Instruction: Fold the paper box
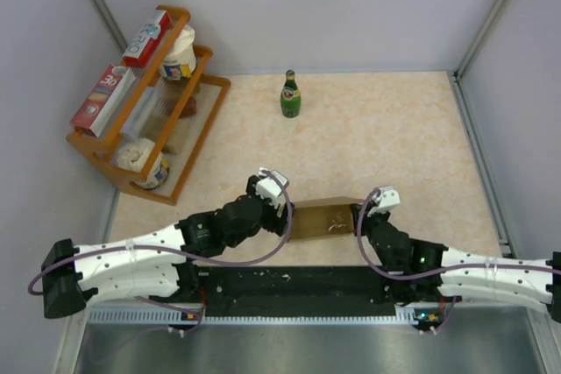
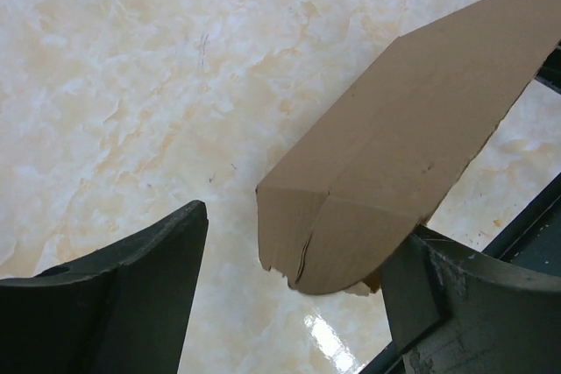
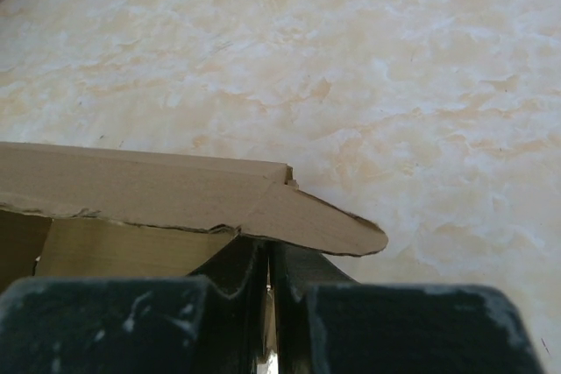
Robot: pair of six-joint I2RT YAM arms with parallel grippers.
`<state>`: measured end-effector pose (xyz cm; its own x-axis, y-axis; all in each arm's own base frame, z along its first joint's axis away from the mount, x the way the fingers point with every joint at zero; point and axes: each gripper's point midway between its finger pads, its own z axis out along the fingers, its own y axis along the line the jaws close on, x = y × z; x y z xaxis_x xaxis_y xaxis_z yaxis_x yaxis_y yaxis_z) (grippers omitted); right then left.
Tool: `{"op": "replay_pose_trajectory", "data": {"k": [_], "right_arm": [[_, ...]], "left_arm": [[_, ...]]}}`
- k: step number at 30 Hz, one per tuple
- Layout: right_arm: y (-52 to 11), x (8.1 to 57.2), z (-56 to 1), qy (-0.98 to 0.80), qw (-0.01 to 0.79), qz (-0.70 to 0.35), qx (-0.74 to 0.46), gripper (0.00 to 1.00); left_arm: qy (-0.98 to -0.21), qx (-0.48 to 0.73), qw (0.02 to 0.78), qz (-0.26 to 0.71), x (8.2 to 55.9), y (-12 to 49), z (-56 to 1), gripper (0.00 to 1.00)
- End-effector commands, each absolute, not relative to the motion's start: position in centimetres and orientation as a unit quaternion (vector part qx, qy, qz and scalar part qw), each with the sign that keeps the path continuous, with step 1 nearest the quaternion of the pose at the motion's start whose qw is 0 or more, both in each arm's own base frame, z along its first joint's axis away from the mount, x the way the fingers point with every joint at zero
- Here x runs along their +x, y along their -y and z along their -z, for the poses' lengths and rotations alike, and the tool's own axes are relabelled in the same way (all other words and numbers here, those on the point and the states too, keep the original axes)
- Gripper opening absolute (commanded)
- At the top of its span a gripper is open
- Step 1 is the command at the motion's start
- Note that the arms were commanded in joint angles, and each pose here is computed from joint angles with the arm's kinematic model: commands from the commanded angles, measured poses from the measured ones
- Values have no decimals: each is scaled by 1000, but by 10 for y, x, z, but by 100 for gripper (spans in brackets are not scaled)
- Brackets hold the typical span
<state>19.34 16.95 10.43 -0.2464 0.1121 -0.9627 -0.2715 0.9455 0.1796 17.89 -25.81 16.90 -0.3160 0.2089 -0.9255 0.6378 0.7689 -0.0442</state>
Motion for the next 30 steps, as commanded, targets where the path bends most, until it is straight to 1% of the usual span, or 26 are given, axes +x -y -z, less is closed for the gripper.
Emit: {"op": "replay_pose_trajectory", "data": {"k": [1,7,10,14,16,23,27,30], "right_arm": [[-183,188,-122,-777,600,-184,-59,2],[-190,187,-123,-785,586,-187,-65,2],[-194,187,-129,-788,582,-191,-65,2],[-193,187,-134,-794,577,-183,-59,2],[-190,188,-137,-796,576,-176,-51,2],[-184,189,-145,-802,573,-161,-42,2],[-186,188,-146,-805,569,-162,-43,2],[-186,188,-146,-807,567,-159,-42,2]], "left_arm": [[-764,283,534,225,182,278,-188,79],[-771,295,522,217,182,281,-175,79],[-774,295,522,205,184,278,-175,75],[-779,296,518,192,185,273,-176,73],[-785,294,512,184,184,269,-175,73],[-797,274,510,171,183,253,-181,80],[-797,269,517,161,186,248,-182,81],[-794,267,522,162,187,249,-185,77]]}}
